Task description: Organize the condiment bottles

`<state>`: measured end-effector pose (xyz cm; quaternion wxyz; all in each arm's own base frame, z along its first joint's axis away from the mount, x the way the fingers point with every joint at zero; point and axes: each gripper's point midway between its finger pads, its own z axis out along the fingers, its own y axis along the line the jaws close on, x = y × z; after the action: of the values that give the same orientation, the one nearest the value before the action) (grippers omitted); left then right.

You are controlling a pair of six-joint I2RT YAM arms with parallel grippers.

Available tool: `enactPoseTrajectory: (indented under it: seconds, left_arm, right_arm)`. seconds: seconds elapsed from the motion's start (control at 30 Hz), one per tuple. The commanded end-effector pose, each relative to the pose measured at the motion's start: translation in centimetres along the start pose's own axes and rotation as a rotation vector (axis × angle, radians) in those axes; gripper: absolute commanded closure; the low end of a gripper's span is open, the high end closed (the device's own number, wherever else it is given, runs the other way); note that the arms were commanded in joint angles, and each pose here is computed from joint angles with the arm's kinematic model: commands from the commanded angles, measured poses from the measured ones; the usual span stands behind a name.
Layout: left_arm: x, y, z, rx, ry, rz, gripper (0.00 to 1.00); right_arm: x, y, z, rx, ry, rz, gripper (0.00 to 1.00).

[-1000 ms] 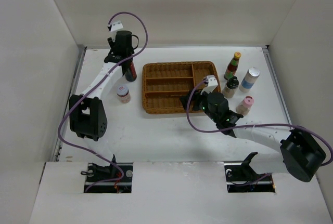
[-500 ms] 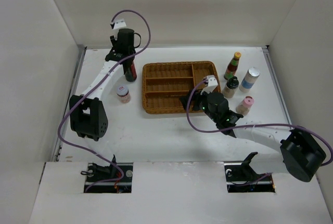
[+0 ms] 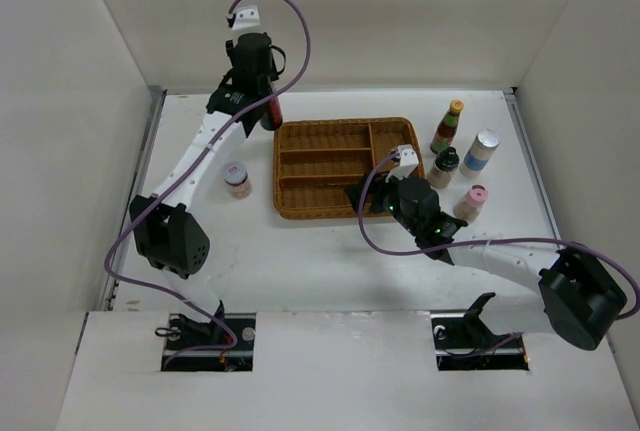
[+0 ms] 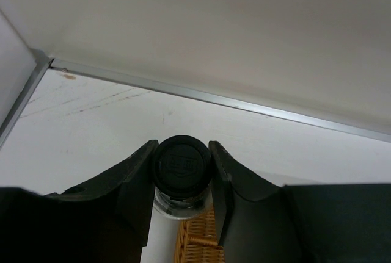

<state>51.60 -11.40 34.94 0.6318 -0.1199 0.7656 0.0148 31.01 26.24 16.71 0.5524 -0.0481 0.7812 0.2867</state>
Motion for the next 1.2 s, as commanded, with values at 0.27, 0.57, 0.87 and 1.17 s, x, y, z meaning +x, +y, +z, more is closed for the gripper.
enactPoseTrajectory:
  seconds: [0.27,0.57,0.87,1.17]
  left_arm:
    - [-9.3,-5.9,-4.4,0.169,-0.225,-0.126,0.85]
    - [-7.6,-7.5,-3.4,0.185,-0.196,-0.105,0.85]
    - [-4.7,-7.9,-1.9,0.176,-0.157,-0.08,0.85]
    - [-0.7,-7.8,-0.3,0.164,-0.121,-0.061,0.84]
  right_arm:
    - [-2.7,1.7,-0.2,-0.044,-0.076,0.012,0.19]
    - [-2.8,1.7,-0.4,-0.046,-0.08,0.014,0.18]
    - [-2.9,1.6,-0.5,-0.047,-0.085,0.015,0.18]
    - [-3.1,1.7,-0.6,-0.049,-0.089,0.016,0.18]
